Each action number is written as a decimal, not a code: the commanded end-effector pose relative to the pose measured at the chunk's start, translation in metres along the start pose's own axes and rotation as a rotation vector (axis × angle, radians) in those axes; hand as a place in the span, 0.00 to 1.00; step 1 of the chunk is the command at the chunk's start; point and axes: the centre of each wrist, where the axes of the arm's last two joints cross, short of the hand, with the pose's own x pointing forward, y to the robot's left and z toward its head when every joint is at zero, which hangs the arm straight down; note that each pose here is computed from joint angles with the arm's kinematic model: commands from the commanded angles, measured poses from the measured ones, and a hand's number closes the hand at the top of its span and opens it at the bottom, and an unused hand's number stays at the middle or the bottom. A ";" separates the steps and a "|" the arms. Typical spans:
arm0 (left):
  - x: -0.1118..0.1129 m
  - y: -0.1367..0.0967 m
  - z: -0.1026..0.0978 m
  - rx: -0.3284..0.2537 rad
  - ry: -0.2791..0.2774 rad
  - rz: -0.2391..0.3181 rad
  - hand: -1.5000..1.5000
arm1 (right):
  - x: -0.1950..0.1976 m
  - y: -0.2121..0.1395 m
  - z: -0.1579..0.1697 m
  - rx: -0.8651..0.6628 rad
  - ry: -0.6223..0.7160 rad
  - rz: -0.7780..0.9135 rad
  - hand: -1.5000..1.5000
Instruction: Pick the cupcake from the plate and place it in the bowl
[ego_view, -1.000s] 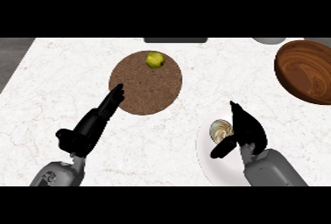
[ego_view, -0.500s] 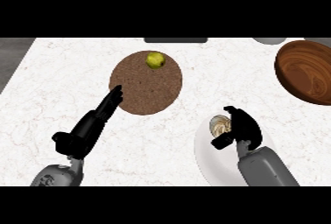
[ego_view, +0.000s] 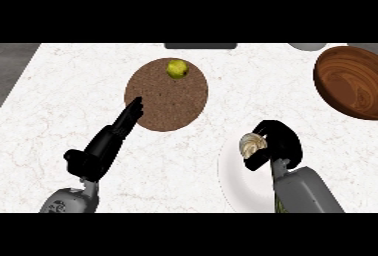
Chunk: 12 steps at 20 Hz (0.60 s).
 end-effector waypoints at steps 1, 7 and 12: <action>-0.014 -0.010 0.004 -0.008 0.019 0.024 0.50 | -0.017 -0.026 -0.012 0.040 -0.166 0.148 1.00; 0.001 -0.006 -0.007 -0.013 -0.018 0.021 0.50 | -0.030 -0.056 -0.021 0.168 -0.555 0.436 1.00; -0.008 -0.008 0.000 -0.011 0.005 0.000 0.50 | -0.059 -0.081 -0.044 -0.086 -0.536 0.517 1.00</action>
